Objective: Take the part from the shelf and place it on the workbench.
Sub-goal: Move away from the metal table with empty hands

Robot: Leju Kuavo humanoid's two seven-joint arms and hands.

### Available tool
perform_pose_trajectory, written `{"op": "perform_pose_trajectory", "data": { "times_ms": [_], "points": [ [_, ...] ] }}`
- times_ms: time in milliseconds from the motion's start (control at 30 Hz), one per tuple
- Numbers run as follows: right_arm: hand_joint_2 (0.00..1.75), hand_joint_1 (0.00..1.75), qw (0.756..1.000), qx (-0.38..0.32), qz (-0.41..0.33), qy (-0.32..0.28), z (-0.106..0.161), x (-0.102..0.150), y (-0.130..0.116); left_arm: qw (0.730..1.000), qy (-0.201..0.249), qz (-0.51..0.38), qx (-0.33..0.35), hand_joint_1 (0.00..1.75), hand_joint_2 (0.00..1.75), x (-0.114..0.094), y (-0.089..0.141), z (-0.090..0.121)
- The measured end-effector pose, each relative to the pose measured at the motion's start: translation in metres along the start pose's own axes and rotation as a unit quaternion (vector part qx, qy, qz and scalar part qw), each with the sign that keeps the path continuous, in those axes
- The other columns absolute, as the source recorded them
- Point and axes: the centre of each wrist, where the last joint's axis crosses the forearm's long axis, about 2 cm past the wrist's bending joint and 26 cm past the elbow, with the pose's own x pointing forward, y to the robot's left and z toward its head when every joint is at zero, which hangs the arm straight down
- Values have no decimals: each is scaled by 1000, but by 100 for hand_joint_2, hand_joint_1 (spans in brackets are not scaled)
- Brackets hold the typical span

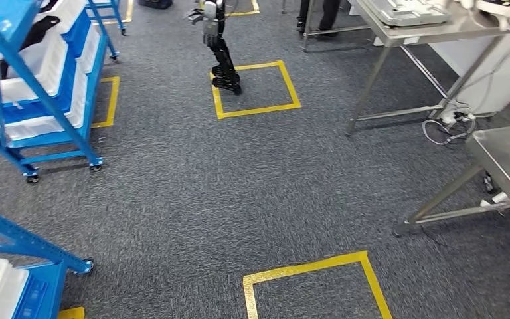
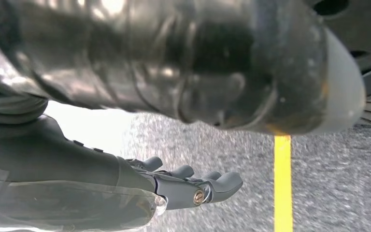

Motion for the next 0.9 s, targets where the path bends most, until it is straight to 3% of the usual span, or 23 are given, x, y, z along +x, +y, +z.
{"op": "perform_pose_trajectory", "data": {
  "times_ms": [900],
  "points": [
    [0, 0, 1000, -1, 13, -2, 0, 5, 1, 1000, 1, 0, 1, 0, 0, 0, 0, 0]
  ]
}}
